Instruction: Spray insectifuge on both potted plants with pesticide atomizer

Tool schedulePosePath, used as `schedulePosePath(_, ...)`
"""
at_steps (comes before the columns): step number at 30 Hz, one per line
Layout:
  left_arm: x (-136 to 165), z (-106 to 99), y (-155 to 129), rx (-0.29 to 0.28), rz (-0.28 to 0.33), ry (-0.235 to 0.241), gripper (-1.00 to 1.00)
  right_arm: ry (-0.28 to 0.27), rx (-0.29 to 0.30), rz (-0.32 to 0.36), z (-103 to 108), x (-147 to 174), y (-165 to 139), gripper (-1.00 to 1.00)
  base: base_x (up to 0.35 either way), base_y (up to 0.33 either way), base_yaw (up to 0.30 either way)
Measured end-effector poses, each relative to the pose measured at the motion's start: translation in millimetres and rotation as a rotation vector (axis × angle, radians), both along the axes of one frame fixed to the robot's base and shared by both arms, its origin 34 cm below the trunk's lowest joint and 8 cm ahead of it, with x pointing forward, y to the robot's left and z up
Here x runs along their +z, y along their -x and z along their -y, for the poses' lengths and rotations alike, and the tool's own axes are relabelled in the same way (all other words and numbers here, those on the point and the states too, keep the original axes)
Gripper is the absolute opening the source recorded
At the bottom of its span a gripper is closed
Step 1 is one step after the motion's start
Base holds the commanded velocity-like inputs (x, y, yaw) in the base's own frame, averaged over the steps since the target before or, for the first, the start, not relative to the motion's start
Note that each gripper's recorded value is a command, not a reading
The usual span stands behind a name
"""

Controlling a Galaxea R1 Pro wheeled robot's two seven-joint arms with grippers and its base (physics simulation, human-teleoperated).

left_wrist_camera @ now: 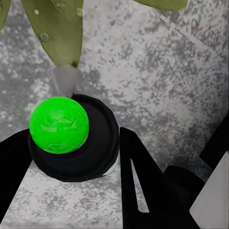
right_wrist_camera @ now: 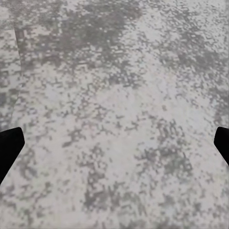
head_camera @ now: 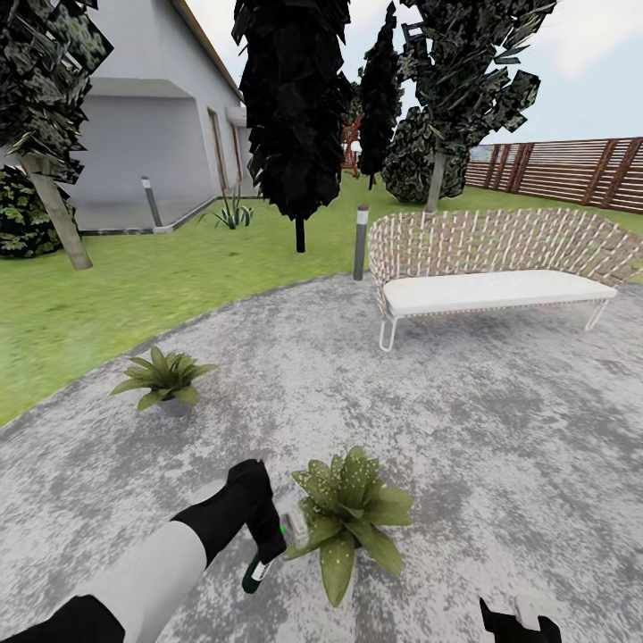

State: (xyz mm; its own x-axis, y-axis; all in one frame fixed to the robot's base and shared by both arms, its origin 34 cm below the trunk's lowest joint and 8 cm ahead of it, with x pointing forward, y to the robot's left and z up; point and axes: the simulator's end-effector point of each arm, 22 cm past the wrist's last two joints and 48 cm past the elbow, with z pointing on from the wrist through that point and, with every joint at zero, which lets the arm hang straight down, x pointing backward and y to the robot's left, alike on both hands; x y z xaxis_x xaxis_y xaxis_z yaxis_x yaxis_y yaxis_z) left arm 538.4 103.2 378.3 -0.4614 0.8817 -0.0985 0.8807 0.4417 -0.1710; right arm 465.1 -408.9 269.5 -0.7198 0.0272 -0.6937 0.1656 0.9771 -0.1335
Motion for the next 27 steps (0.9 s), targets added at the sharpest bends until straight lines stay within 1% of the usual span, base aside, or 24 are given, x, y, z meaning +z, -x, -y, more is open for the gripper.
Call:
schedulePosePath(2, -13.6, -1.3, 21.3, 0.002, -0.036, -0.003, -1.00, 0.000, 0.000, 0.000, 0.0, -0.1, 0.0, 1.00, 0.000, 0.000, 0.000)
schedulePosePath(6, -31.6, -1.1, 54.6, -0.001, -0.089, -0.002, -1.00, 0.000, 0.000, 0.000, -0.2, -0.1, 0.0, 1.00, 0.000, 0.000, 0.000)
schedulePosePath(10, -44.6, -0.9, 81.9, -0.003, -0.133, 0.000, -1.00, 0.000, 0.000, 0.000, -0.1, 0.0, 0.0, 1.00, 0.000, 0.000, 0.000)
schedulePosePath(11, -45.8, -0.8, 84.8, -0.003, -0.137, 0.000, -1.00, 0.000, 0.000, 0.000, -0.1, 0.0, 0.0, 1.00, 0.000, 0.000, 0.000)
schedulePosePath(14, -45.5, 3.1, 86.4, -0.007, -0.135, 0.007, -1.00, 0.000, 0.000, 0.000, -0.1, 0.0, 0.0, 1.00, 0.000, 0.000, 0.000)
schedulePosePath(16, -41.7, 12.5, 83.6, -0.011, -0.125, 0.022, -1.00, 0.000, 0.000, 0.000, 0.0, 0.0, 0.0, 1.00, 0.000, 0.000, 0.000)
schedulePosePath(17, -36.5, 22.5, 78.9, -0.017, -0.110, 0.039, -1.00, 0.000, 0.000, 0.000, 0.0, 0.1, 0.0, 1.00, 0.000, 0.000, 0.000)
schedulePosePath(19, -25.8, 35.8, 66.8, -0.027, -0.074, 0.062, -1.00, 0.000, 0.000, 0.000, -0.1, 0.0, 0.0, 1.00, 0.000, 0.000, 0.000)
schedulePosePath(21, -15.3, 44.9, 54.9, -0.031, -0.040, 0.081, -1.00, 0.000, 0.000, 0.000, 0.1, 0.1, 0.0, 1.00, 0.000, 0.000, 0.000)
schedulePosePath(22, -13.0, 46.4, 52.3, -0.032, -0.031, 0.084, -1.00, 0.000, 0.000, 0.000, -0.1, 0.0, 0.0, 1.00, 0.000, 0.000, 0.000)
schedulePosePath(25, -15.9, 42.9, 55.0, -0.033, -0.035, 0.079, -1.00, 0.001, 0.000, 0.000, 0.4, 0.1, 0.0, 1.00, 0.000, 0.000, 0.000)
schedulePosePath(27, -29.9, 28.0, 71.9, -0.024, -0.073, 0.056, -1.00, 0.000, 0.000, 0.000, 0.2, 0.0, 0.0, 1.00, 0.000, 0.000, 0.000)
